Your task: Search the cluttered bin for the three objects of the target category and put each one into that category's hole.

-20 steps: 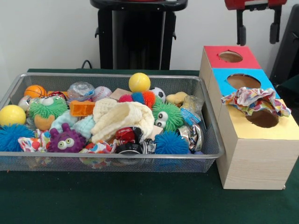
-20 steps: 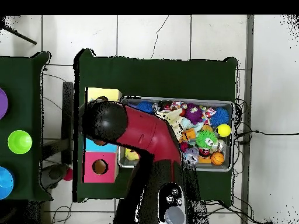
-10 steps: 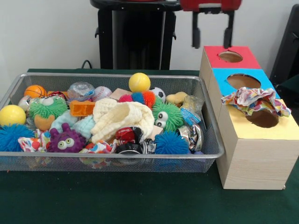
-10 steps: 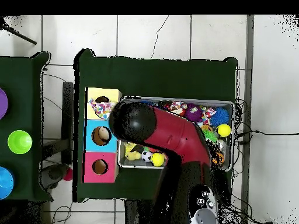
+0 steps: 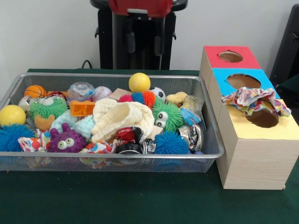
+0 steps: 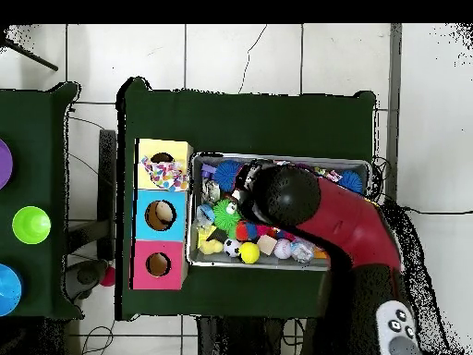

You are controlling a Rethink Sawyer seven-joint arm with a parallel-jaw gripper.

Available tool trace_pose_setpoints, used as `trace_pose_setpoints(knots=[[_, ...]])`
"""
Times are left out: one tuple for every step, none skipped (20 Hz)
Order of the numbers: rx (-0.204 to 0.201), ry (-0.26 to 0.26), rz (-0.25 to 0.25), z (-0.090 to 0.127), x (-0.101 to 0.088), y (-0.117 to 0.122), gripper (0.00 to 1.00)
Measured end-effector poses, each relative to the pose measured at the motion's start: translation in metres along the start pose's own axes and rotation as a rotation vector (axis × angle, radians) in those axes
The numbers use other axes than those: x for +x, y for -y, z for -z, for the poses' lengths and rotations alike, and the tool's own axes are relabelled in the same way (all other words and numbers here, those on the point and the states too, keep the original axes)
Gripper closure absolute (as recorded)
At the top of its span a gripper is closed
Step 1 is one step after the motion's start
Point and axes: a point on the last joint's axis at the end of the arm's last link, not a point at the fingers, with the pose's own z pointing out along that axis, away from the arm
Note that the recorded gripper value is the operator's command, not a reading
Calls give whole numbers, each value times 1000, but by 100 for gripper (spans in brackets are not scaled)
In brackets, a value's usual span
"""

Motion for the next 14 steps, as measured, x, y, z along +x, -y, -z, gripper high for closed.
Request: trace_pose_setpoints(knots=[[2,0,-4,-1,-2,8,0],[4,0,-9,-2,-5,20,0],[5,0,-10,-2,-6,23,0],[5,0,-11,-3,-7,29,0],[6,0,-11,-4,-9,34,0],[6,0,-11,-4,-10,37,0],[6,0,-10,-5,-10,41,0],[9,-1,-4,-7,-12,48,0],[10,-1,-3,-8,-12,49,0],[11,-2,1,-9,-12,51,0],[12,-3,4,-10,-12,52,0],[16,-5,13,-13,-12,56,0],[20,-5,22,-15,-12,57,0],[24,-4,31,-17,-11,59,0]])
